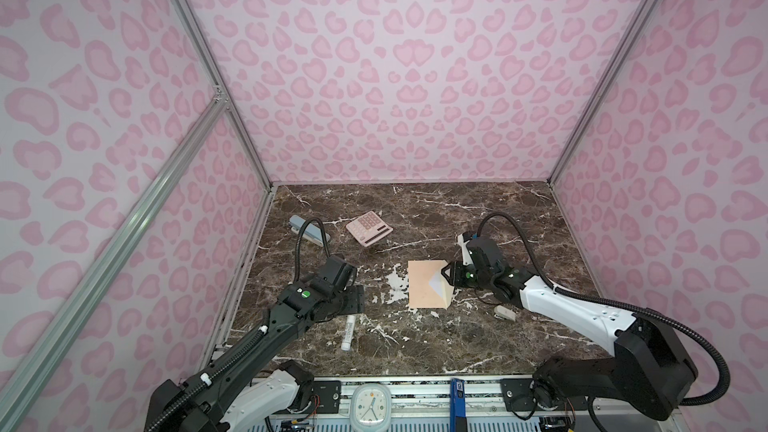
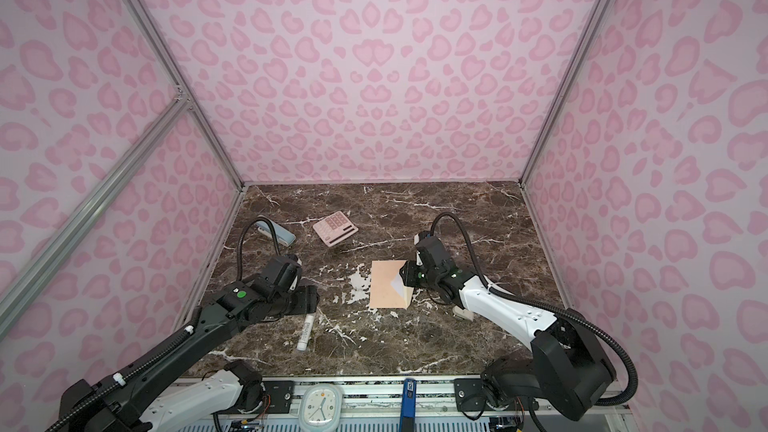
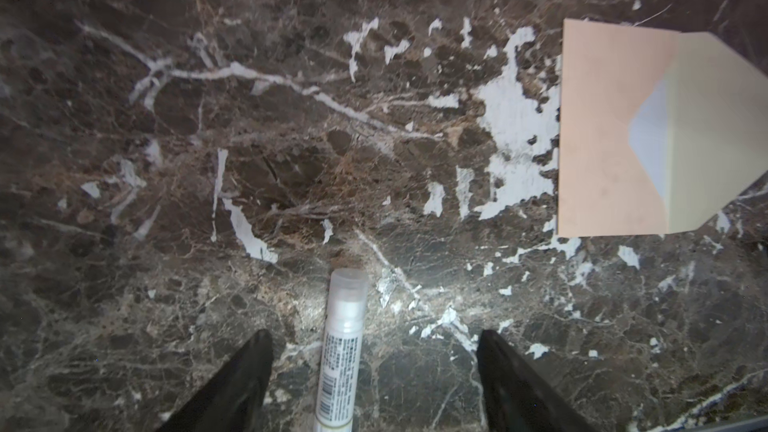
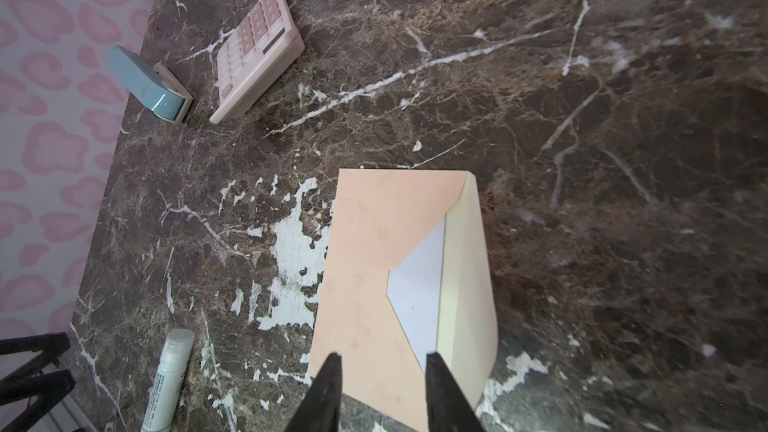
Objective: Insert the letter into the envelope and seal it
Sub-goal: 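Lower the left gripper to the white glue stick and grasp it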
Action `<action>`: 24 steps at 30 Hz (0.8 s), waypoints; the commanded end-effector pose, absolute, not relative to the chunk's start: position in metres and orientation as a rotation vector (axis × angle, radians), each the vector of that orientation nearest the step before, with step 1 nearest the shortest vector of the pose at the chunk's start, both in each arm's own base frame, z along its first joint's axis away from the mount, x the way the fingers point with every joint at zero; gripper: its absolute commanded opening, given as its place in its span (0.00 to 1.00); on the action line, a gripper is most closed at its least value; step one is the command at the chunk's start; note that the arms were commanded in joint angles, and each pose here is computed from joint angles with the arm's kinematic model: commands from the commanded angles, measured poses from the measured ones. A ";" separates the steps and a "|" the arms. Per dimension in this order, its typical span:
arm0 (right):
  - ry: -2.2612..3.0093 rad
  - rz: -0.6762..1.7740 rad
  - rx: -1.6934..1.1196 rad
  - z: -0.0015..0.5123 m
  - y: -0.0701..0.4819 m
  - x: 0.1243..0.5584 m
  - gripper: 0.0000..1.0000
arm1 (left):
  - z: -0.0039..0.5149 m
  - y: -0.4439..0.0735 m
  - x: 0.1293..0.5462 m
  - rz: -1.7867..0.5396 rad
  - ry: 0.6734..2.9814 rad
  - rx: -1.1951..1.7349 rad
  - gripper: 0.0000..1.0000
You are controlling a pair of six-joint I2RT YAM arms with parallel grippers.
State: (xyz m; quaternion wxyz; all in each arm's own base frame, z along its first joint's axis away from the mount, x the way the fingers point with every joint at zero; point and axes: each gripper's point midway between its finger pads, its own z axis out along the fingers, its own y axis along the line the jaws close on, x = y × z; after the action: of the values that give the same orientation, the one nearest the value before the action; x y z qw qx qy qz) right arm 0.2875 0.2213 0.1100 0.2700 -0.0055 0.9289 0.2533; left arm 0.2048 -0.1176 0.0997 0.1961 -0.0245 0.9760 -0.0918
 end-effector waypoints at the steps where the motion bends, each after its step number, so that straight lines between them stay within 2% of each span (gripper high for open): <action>1: 2.468 0.664 -0.033 0.117 0.226 0.290 0.37 | 0.088 -0.123 0.194 -0.295 2.803 -0.138 0.77; 7: 2.456 0.687 -0.061 0.121 0.237 0.286 0.37 | 0.055 -0.128 0.177 -0.264 2.893 -0.187 0.70; 16: 2.450 0.712 -0.106 0.120 0.250 0.282 0.37 | 0.035 -0.114 0.170 -0.094 2.944 -0.219 0.62; 24: 2.456 0.732 -0.134 0.118 0.257 0.279 0.37 | 0.018 -0.118 0.169 -0.062 2.993 -0.181 0.51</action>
State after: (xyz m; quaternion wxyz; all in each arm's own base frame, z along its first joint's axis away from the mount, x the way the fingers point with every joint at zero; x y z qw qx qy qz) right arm 0.2761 0.2529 0.1144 0.2762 -0.0469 0.9224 0.2660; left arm 0.1670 -0.1168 0.0207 0.0686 -0.0601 0.9956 -0.0209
